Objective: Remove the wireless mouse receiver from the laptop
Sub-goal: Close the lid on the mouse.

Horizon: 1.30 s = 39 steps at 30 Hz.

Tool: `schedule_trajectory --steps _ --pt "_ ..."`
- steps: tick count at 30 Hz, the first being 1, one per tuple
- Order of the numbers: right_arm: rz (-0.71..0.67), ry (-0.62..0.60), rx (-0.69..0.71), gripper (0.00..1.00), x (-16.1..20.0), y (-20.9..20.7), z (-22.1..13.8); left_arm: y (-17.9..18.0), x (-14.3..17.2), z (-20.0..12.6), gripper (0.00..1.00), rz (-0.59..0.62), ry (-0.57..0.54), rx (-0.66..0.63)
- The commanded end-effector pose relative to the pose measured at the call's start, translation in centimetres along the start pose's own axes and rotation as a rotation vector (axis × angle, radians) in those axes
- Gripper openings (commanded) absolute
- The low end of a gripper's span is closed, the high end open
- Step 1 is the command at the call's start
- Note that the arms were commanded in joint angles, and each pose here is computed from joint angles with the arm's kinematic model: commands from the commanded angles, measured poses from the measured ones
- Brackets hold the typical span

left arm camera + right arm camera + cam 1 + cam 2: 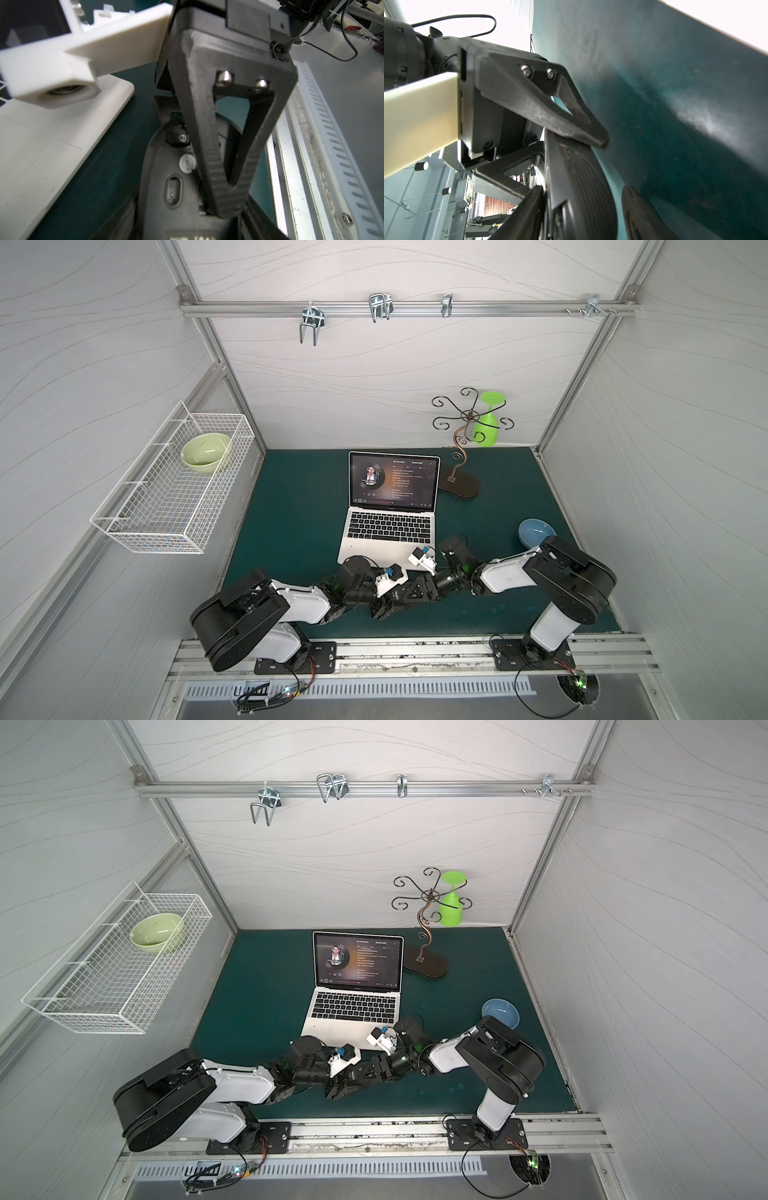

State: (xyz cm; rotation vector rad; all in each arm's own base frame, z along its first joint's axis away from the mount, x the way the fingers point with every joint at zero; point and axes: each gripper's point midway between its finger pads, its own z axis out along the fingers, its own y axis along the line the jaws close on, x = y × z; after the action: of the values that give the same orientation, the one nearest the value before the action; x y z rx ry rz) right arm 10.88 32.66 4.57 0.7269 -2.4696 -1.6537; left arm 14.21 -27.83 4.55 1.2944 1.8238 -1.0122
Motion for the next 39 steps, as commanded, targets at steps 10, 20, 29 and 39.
schedule_trajectory --steps 10,20,29,39 --pt "0.042 0.014 0.011 0.56 0.6 -0.1 -2.9 -3.8 -2.0 1.0 0.0 0.152 -0.045 0.24" --pt "0.039 0.03 -0.014 0.66 0.8 0.3 -2.5 -2.8 -2.3 1.3 0.0 0.132 -0.041 0.189" --pt "0.052 0.002 -0.011 0.77 0.9 1.2 -3.3 -2.2 -1.5 1.6 0.0 0.119 -0.008 0.167" --pt "0.095 -0.021 0.032 0.86 1.3 1.0 -3.9 -1.9 -1.8 1.5 0.0 0.123 -0.02 0.148"
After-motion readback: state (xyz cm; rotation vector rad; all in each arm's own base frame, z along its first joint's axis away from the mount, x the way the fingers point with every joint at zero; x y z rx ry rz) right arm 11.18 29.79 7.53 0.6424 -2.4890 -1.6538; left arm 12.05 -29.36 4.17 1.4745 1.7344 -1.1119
